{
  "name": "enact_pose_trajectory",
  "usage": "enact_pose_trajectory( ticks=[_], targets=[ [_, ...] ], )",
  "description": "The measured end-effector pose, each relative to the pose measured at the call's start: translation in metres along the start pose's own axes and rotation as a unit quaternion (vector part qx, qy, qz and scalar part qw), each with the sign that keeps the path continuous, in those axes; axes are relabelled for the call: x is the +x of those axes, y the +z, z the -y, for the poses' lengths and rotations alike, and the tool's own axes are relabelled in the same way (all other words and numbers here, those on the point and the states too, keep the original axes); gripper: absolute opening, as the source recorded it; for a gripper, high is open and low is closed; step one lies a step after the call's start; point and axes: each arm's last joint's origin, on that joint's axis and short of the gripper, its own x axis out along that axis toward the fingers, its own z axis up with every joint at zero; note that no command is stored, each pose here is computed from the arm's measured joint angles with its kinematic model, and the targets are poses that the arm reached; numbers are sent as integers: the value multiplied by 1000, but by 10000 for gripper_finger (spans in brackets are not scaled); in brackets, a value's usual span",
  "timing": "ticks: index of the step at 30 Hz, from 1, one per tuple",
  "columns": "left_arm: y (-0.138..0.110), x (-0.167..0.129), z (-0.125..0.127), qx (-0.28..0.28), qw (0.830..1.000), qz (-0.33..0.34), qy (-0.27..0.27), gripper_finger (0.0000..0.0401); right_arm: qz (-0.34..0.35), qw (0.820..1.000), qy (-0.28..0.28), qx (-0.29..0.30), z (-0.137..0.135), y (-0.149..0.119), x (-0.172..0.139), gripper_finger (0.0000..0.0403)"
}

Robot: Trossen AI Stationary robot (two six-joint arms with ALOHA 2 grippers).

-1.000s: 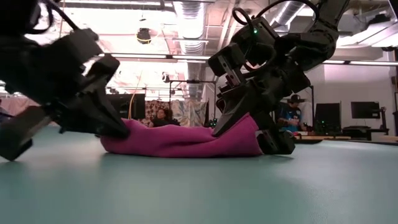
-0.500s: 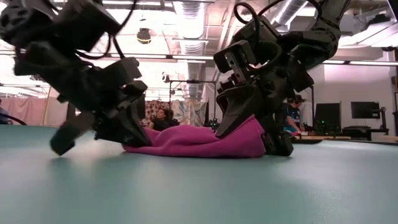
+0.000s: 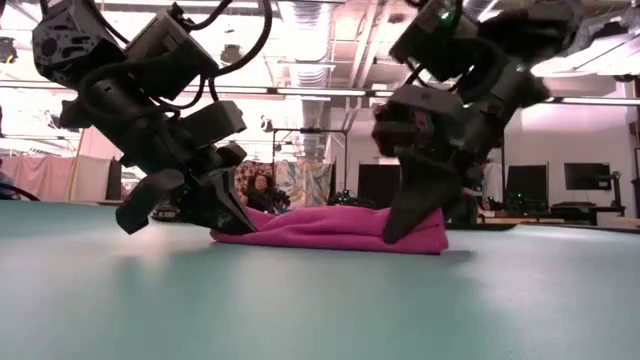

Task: Roll towel into tight, uniform cylinder
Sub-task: Roll the pink towel

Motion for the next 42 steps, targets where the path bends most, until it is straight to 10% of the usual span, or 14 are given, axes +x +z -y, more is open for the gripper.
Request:
enact_pose_trajectory(
  ticks=[16,22,42],
  targets=[
    [-2,0,0,-25,1000,-8,-7,0,88,981,-129,-117,-37,-45,-34,77],
    [-1,0,0,-40,999,-5,-14,0,222,948,-164,-155,-60,-65,-35,68],
    [0,0,2,-67,997,4,-34,0,244,949,-140,-146,-86,-101,-45,20]
  ],
)
